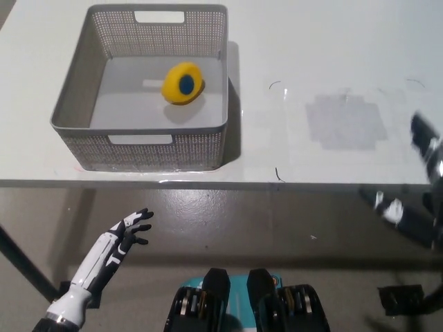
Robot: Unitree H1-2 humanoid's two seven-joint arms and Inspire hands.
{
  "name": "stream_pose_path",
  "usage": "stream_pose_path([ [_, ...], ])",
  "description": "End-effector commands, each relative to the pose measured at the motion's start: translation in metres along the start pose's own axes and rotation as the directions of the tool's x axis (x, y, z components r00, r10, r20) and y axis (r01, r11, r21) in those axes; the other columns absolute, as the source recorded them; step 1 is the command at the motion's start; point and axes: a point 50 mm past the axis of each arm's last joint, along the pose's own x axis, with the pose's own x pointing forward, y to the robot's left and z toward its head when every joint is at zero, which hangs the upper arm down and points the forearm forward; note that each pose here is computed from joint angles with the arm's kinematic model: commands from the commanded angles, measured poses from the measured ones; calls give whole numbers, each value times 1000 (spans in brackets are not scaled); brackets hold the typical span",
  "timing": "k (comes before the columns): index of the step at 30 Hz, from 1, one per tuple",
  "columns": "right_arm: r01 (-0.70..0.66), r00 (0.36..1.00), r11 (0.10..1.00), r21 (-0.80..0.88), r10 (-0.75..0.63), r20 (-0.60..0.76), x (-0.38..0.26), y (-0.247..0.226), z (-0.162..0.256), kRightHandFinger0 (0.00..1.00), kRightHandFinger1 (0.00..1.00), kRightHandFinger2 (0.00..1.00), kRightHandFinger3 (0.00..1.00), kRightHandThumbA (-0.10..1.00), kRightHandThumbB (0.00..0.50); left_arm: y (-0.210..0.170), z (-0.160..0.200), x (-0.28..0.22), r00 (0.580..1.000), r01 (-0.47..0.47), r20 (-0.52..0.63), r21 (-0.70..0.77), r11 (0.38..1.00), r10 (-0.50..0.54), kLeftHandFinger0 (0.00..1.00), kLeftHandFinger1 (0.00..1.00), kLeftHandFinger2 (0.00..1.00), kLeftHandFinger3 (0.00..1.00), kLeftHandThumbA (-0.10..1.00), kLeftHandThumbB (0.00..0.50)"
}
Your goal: Use the right hand to pick up a yellow duck toy and place it into a container on the left hand side
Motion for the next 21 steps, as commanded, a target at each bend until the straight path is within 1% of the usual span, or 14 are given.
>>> stream_pose_path([
  [1,-21,985,954,299,-31,168,-39,39,-8,1000,1000,1000,1000,1000,330,21,11,12,997,-5,78,54,999,0,736,840,1000,1000,1000,235],
  [3,6,990,956,294,-48,134,-44,52,-25,1000,1000,1000,1000,1000,321,20,9,11,997,-12,78,46,999,9,735,839,999,1000,1000,231],
  [5,16,996,950,313,-41,73,-51,61,-38,1000,1000,1000,1000,1000,345,20,8,9,997,-16,75,41,999,13,732,838,999,1000,1000,231],
  [6,36,998,956,290,-48,35,-57,66,-50,1000,1000,1000,1000,1000,319,20,7,8,997,-17,74,41,999,14,729,841,1000,1000,1000,240],
  [8,50,999,953,297,-47,-16,-65,73,-64,1000,1000,1000,1000,1000,278,19,6,7,997,-19,71,42,999,16,725,843,1000,1000,1000,247],
  [9,57,997,954,293,-41,-61,-72,78,-73,1000,1000,1000,1000,1000,263,19,5,7,997,-20,79,39,999,17,720,841,1000,1000,1000,241],
  [10,57,995,957,285,-31,-94,-77,81,-81,1000,1000,1000,1000,1000,240,19,4,6,997,-21,80,34,999,18,718,841,1000,1000,1000,249],
  [11,56,995,957,284,-29,-100,-78,82,-82,1000,1000,1000,1000,1000,239,19,4,6,997,-21,80,33,999,18,718,841,1000,1000,1000,249],
  [13,74,985,949,308,-22,-171,-88,88,-98,1000,1000,1000,1000,1000,257,18,2,4,997,-23,73,28,999,21,723,844,1000,1000,1000,237],
  [15,78,979,952,298,-17,-203,-89,88,-107,1000,1000,1000,1000,1000,287,17,1,3,997,-26,69,28,999,24,718,839,996,1000,1000,243],
  [17,79,978,951,298,-16,-209,-88,87,-110,1000,1000,1000,1000,1000,296,17,0,2,997,-28,67,25,999,27,717,838,995,1000,1000,244],
  [20,78,979,952,296,-17,-205,-84,84,-112,1000,1000,1000,1000,1000,297,17,0,3,997,-35,69,30,999,33,699,826,985,1000,1000,249],
  [21,77,979,952,296,-16,-205,-83,83,-113,1000,1000,1000,1000,1000,306,16,-1,3,997,-37,68,22,999,36,701,828,986,1000,1000,256],
])
